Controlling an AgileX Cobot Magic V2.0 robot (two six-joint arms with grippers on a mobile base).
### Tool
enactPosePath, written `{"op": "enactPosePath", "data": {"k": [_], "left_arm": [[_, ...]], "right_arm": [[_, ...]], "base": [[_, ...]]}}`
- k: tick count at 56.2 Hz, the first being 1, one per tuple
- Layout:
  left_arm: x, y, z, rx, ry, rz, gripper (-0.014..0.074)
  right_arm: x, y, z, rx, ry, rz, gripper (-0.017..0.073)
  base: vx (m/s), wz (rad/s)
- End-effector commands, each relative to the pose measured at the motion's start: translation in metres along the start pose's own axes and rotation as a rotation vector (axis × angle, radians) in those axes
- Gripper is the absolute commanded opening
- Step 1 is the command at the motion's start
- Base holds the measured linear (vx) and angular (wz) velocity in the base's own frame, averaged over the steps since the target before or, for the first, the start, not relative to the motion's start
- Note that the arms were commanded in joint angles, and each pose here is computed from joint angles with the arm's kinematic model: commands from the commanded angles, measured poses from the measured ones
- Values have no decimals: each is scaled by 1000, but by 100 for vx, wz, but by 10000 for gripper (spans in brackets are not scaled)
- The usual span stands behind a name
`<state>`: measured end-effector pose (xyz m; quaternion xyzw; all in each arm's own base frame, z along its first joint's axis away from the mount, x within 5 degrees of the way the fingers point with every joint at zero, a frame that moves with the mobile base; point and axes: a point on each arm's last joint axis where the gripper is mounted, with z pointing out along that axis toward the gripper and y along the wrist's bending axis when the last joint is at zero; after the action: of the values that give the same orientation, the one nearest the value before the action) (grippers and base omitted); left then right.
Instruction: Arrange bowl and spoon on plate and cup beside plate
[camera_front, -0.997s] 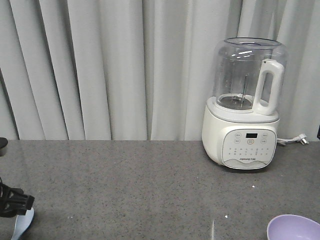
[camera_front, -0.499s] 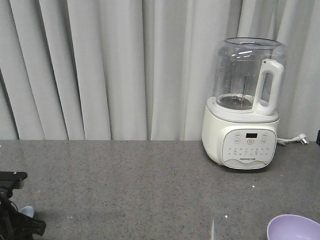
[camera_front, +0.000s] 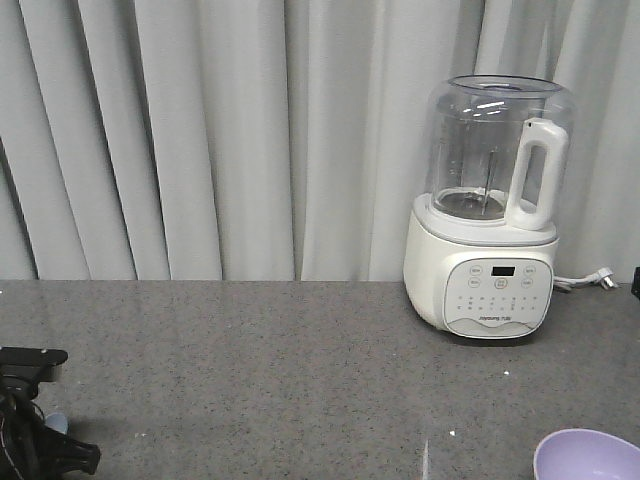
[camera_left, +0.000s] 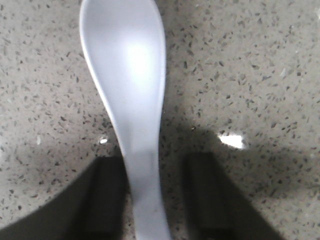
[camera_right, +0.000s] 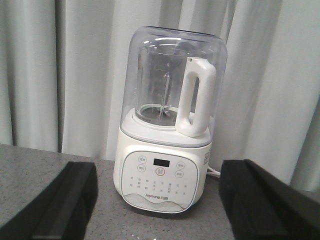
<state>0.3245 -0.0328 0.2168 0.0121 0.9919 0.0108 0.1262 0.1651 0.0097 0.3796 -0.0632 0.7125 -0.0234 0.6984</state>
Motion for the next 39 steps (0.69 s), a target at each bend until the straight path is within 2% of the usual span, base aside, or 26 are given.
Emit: {"op": "enactPosePath", "data": {"k": [1, 4, 13, 16, 23, 29, 34, 39], "left_arm": [[-4, 1, -17, -2, -48, 20, 99], [-3, 1, -17, -3, -42, 34, -10], [-3, 1, -20, -2, -41, 47, -8], [-7, -2, -44, 33, -111, 67, -8], [-10, -4, -86, 85, -256, 68, -8], [-4, -3, -128, 112, -407, 68, -8], [4, -2, -153, 117, -501, 65, -8], [12, 0, -168, 119, -544, 66, -8]], "right_arm": [[-20, -2, -3, 6, -117, -4, 550], [-20, -2, -3, 6, -117, -4, 550], [-18, -2, -3, 6, -99, -4, 550], [-13, -3, -3, 9, 5, -4, 550], [-12, -7, -6, 35, 207, 71, 550], [-10, -14, -3, 113, 417, 82, 550], [-5, -22, -1, 207, 508, 80, 550], [3, -28, 2, 288, 583, 89, 547]], "base": [[0, 0], [0, 0], [0, 0], [0, 0], [0, 0], [0, 0], [0, 0], [0, 0]]}}
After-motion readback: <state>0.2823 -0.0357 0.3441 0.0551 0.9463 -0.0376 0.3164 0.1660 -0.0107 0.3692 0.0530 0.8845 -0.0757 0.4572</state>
